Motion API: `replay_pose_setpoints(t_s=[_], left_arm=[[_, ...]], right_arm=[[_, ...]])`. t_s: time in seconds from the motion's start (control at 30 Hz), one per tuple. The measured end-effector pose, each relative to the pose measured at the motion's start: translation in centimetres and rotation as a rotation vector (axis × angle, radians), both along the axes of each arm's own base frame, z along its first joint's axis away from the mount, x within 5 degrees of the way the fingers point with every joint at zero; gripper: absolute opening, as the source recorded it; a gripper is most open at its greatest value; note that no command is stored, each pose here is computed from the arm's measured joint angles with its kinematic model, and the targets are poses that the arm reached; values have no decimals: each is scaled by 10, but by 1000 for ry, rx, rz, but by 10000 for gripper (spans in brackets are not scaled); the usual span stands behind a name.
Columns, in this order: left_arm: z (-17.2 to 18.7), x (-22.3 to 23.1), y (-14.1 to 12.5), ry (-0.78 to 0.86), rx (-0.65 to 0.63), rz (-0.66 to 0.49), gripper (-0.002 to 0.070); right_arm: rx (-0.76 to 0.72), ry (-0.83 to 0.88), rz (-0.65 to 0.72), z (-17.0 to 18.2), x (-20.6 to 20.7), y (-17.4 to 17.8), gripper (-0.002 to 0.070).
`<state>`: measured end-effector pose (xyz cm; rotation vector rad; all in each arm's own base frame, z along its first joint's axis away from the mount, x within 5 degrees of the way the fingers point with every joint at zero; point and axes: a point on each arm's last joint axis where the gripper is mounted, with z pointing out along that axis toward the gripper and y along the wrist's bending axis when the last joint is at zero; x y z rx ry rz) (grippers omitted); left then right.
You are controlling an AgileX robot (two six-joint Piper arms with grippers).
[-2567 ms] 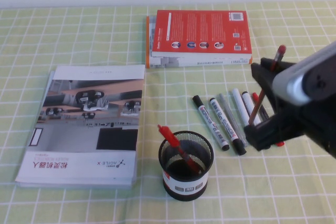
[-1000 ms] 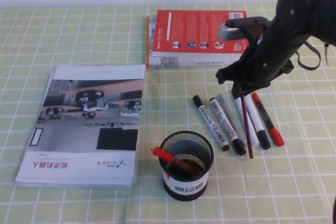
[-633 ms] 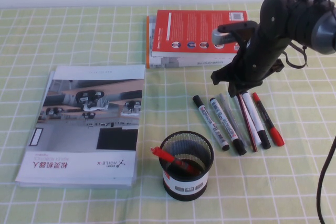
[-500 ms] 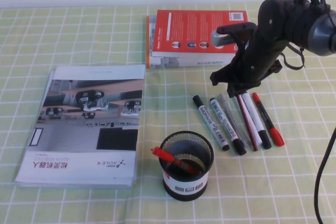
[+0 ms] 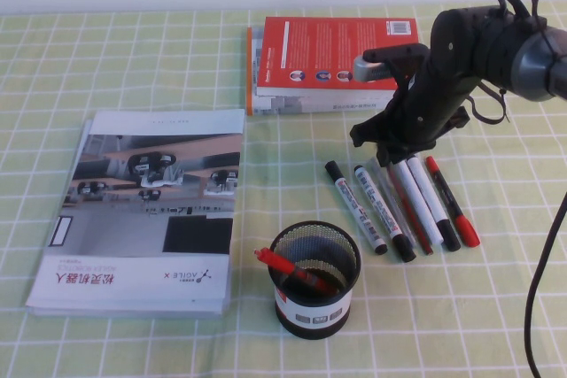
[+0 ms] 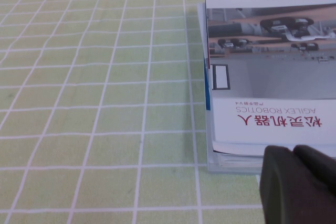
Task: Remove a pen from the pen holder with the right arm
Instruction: 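Take a marker out of the pen holder and lay it on the table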
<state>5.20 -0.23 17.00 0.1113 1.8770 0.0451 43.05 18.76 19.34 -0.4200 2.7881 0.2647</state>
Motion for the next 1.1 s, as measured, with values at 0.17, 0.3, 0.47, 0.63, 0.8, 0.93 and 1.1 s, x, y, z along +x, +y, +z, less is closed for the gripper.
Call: replay_pose_setpoints(t_s=[0.17,0.3,0.47,0.63,0.8,0.93,1.1], left_arm=[[0,0,0,0,0,0,-5],[0,0,0,0,0,0,-5],[0,0,0,0,0,0,-5],[0,0,0,0,0,0,-5],[0,0,0,0,0,0,-5],[0,0,0,0,0,0,-5],[0,0,0,0,0,0,-5]], right_arm=[[4,-6,-3,0,1,0,202],[4,-7,-3,0,1,0,248],[-8,-65,34,29,-13,5,213],[54,-221,78,88,-67,5,46],[120,-325,76,121,-128,-20,-4],[129,-348,72,122,-166,-41,-10],[131,-331,69,113,-203,-60,-11]])
